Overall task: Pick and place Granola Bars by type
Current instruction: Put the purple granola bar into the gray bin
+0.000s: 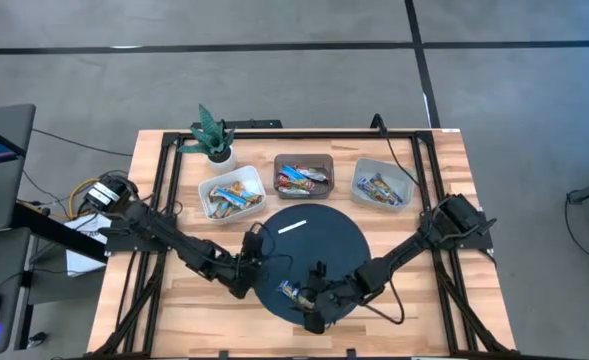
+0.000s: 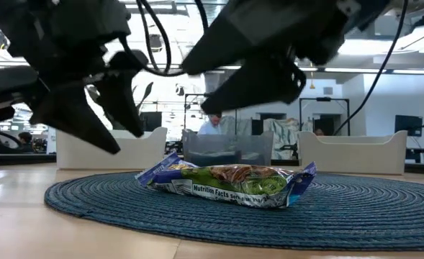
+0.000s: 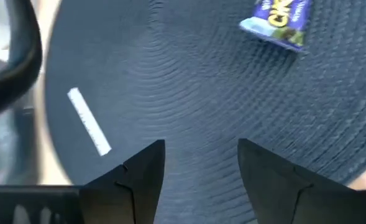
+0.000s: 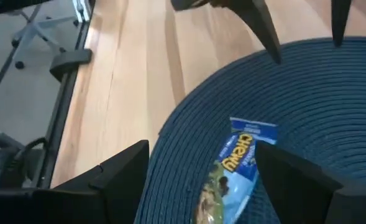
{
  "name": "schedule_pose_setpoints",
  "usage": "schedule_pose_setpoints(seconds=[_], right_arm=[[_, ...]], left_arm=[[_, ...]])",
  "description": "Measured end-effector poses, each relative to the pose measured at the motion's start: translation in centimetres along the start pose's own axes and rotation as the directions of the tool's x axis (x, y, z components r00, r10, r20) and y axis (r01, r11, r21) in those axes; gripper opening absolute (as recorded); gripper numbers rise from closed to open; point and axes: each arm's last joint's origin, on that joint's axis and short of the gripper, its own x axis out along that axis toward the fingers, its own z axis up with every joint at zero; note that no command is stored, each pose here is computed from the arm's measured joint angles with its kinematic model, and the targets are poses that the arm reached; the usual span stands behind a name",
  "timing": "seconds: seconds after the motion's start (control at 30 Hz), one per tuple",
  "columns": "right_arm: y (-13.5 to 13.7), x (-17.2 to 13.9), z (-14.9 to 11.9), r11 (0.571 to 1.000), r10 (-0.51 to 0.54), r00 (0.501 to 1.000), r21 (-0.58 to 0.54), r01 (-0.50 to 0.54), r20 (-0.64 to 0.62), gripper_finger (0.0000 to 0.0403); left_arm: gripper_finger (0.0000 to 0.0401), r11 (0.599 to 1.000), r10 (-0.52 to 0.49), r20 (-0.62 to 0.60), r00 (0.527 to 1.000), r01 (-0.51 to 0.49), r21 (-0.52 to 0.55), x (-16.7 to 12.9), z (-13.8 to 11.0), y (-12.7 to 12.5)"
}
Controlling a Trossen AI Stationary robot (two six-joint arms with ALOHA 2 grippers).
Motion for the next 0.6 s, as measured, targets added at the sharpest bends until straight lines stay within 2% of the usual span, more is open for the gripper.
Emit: schedule_pose_setpoints(seconds=[0.13, 0.27, 0.33, 0.4, 0.6], right_arm=[[0.2, 1.2, -0.9, 1.000, -0.008, 0.999, -0.017, 0.008, -0.047, 0.0286], [0.8, 1.5, -0.2, 1.000, -0.005, 1.000, -0.014, 0.005, -0.028, 0.0286], [0.9, 1.5, -0.6, 0.998, -0.045, 0.997, -0.049, 0.042, -0.069, 0.0286], [1.2, 2.1, -0.3, 0.998, -0.055, 0.995, -0.042, 0.051, -0.078, 0.0286], [0.7, 3.4, -1.6, 0.987, -0.151, 0.964, -0.083, 0.136, -0.219, 0.0286]], left_arm=[[0.0197, 0.995, -0.090, 0.029, 0.996, 0.091, -0.039, 1.0, -0.7, 0.8], [0.0197, 0.978, -0.184, 0.081, 0.980, 0.191, -0.087, 1.8, -1.3, 1.5], [0.0197, 0.965, -0.228, 0.093, 0.969, 0.238, -0.111, 2.2, -1.6, 1.9], [0.0197, 0.956, -0.245, 0.086, 0.966, 0.255, -0.144, 2.5, -2.0, 2.3], [0.0197, 0.935, -0.276, 0.068, 0.959, 0.284, -0.213, 3.1, -3.2, 2.8]])
